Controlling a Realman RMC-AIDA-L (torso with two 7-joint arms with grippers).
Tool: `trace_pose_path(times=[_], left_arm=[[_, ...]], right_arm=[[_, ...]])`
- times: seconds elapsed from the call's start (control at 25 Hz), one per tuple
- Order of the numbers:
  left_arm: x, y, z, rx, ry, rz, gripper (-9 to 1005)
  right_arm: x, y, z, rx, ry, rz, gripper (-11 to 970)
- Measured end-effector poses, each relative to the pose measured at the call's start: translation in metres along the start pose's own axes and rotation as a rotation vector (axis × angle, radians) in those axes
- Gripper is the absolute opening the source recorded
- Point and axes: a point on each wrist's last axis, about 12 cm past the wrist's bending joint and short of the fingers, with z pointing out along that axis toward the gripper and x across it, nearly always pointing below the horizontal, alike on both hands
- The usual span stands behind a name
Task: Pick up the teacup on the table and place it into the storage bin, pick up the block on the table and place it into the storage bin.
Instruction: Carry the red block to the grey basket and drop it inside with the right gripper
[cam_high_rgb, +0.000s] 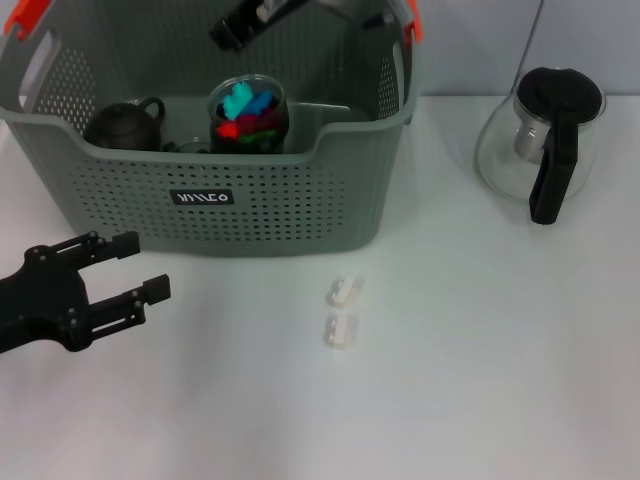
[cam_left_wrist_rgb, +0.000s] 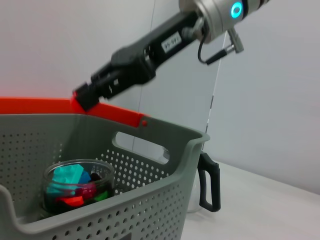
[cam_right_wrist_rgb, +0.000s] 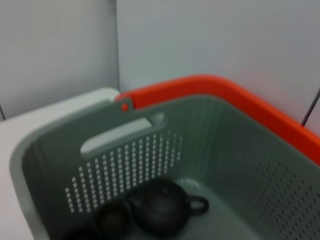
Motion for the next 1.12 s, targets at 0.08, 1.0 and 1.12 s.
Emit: trace_pose_path(times=[0.08, 1.0, 1.12], left_arm=[[0.000, 0.000, 0.001, 0.002, -0.001, -0.002, 694], [0.001, 0.001, 0.001, -0.001, -0.002, -0.008, 693], [0.001, 0.001, 0.001, -0.002, -0.002, -0.008, 694]], right_arm=[[0.004, 0.000, 0.004, 0.009, 0.016, -0.005, 205], [0.017, 0.000, 0.012, 0.016, 0.049, 0.008, 231], [0.017, 0.001, 0.012, 0.017, 0.051, 0.006, 235]])
